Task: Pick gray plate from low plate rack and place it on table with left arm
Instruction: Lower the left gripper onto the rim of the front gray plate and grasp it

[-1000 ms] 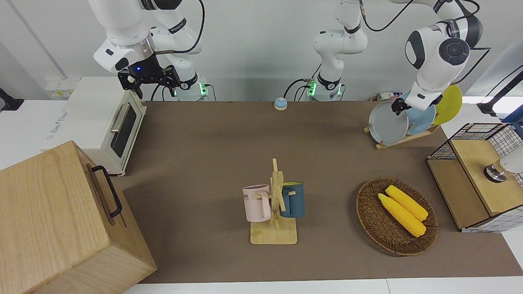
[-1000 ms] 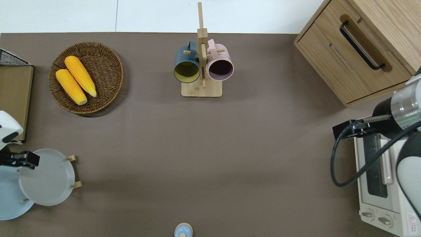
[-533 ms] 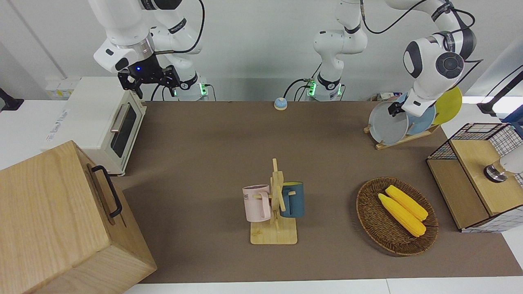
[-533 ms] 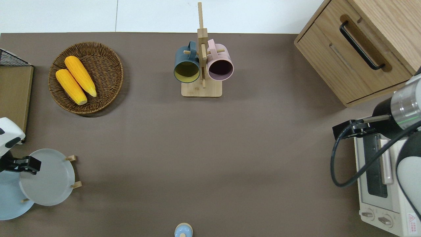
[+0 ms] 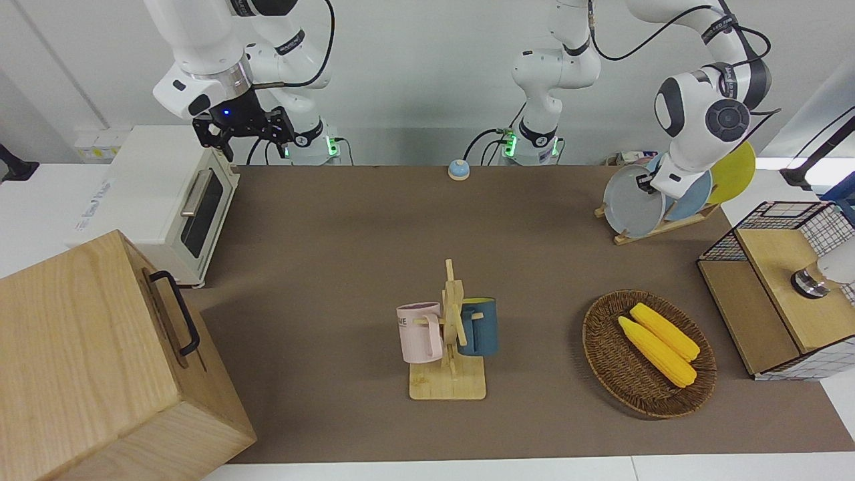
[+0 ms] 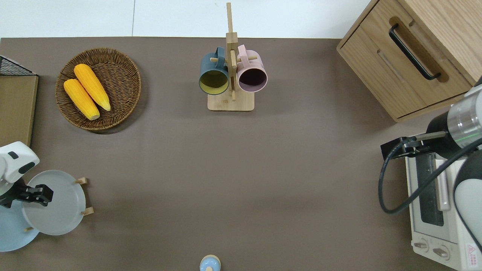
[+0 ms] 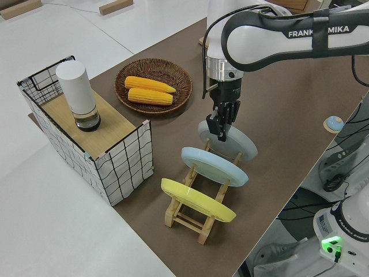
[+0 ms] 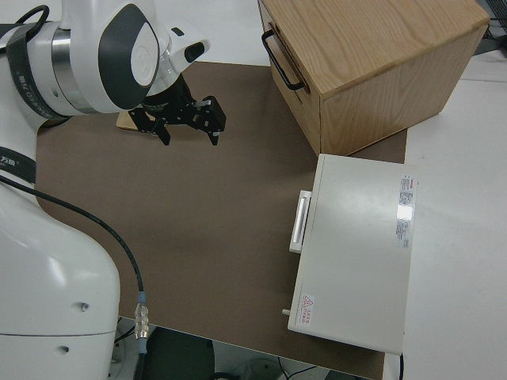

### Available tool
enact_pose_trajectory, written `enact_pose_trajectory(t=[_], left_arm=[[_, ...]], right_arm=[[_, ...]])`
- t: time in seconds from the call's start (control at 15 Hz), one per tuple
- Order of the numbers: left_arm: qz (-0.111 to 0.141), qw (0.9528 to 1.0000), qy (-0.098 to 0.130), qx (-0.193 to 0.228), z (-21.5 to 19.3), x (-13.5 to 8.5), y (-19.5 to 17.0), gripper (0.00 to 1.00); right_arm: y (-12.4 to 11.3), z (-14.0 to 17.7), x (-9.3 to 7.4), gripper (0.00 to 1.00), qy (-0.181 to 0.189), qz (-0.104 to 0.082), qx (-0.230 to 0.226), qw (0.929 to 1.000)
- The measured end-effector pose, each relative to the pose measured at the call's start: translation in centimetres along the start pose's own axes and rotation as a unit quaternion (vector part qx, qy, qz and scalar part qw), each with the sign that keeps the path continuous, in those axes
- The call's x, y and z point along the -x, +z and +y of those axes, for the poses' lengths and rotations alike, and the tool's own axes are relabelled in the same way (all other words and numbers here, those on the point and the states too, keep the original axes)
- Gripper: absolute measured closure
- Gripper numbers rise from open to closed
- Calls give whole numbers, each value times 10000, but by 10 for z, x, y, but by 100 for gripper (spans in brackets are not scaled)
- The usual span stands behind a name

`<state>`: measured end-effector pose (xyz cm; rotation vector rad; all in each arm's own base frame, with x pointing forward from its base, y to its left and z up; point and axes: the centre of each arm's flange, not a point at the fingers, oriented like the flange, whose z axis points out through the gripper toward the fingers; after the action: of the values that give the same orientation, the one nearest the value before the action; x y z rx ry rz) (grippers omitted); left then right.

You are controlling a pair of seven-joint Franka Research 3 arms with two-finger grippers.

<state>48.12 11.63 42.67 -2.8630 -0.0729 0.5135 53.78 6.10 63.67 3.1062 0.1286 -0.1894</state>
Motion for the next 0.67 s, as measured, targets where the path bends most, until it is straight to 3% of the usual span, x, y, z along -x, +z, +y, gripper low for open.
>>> enact_pose_trajectory(t=[0.53,0.67], left_arm=[[121,9999,-6,-21,1,1,-12,88],[185,9996,-50,-227,-2,1,-20,88]], right_arm=[[0,0,0,1,0,0,0,10000],[0,0,0,1,0,0,0,10000]])
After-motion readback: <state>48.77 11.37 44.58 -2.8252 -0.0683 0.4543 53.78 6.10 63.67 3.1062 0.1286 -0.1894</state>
